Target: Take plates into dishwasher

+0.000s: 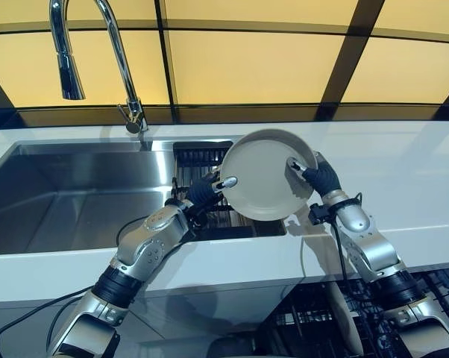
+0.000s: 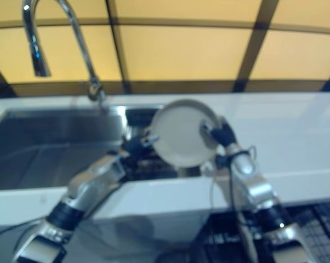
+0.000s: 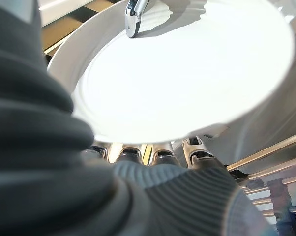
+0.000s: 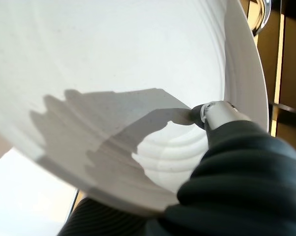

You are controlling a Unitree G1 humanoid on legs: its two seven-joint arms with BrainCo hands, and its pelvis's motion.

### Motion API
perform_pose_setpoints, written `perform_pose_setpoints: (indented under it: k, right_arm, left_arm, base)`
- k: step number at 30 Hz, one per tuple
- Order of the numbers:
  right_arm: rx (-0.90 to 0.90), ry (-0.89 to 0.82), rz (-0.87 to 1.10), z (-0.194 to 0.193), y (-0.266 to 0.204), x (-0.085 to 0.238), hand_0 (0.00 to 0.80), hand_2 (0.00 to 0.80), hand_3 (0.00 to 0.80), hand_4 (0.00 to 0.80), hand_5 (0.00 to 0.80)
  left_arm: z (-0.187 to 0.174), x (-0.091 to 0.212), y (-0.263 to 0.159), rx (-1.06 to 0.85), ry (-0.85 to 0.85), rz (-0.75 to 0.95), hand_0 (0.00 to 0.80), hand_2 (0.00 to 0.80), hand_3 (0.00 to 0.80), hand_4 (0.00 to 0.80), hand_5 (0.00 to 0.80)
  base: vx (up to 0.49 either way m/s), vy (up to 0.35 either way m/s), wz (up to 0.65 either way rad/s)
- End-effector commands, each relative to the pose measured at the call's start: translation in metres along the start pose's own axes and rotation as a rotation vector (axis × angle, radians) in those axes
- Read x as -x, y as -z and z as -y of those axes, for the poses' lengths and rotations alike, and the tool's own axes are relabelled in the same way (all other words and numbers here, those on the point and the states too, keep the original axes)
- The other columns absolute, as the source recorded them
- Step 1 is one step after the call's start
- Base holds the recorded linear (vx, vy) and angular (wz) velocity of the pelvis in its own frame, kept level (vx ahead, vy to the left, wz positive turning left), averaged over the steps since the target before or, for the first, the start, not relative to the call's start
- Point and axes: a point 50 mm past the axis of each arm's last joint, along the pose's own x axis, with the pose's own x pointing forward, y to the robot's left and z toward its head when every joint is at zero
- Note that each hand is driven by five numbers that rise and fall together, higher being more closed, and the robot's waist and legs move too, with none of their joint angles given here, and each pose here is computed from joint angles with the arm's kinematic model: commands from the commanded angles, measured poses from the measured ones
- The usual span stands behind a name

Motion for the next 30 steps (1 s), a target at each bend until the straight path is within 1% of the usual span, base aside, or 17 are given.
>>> perform_pose_setpoints:
  k: [1, 8, 27, 29, 30]
  right_arm:
    - [0.063, -0.047, 0.213, -0.005, -0.055, -0.022, 0.800, 0.800, 0.800, 0.800, 0.800]
    - [0.057, -0.077, 0.214, -0.014, -0.055, -0.024, 0.800, 0.800, 0.800, 0.800, 0.800]
    - [0.064, -0.112, 0.289, -0.023, -0.074, -0.026, 0.800, 0.800, 0.800, 0.800, 0.800]
    - [0.067, -0.114, 0.293, -0.024, -0.075, -0.025, 0.800, 0.800, 0.800, 0.800, 0.800]
    - [0.068, -0.115, 0.296, -0.024, -0.076, -0.025, 0.800, 0.800, 0.800, 0.800, 0.800]
  left_arm:
    - [0.027, -0.026, -0.020, -0.060, 0.168, 0.031, 0.000, 0.000, 0.000, 0.000, 0.000]
    - [0.034, -0.028, -0.016, -0.053, 0.202, 0.007, 0.000, 0.000, 0.000, 0.000, 0.000]
    - [0.030, -0.022, -0.004, -0.045, 0.184, -0.034, 0.000, 0.000, 0.000, 0.000, 0.000]
    - [0.030, -0.022, -0.003, -0.047, 0.184, -0.037, 0.483, 0.483, 0.483, 0.483, 0.483]
    - [0.031, -0.022, -0.004, -0.049, 0.184, -0.037, 0.762, 0.762, 0.762, 0.762, 0.762]
  base:
    - [0.000, 0.000, 0.00]
    - [0.000, 0.000, 0.00]
    - [0.000, 0.000, 0.00]
    - [0.000, 0.000, 0.00]
    - [0.000, 0.000, 0.00]
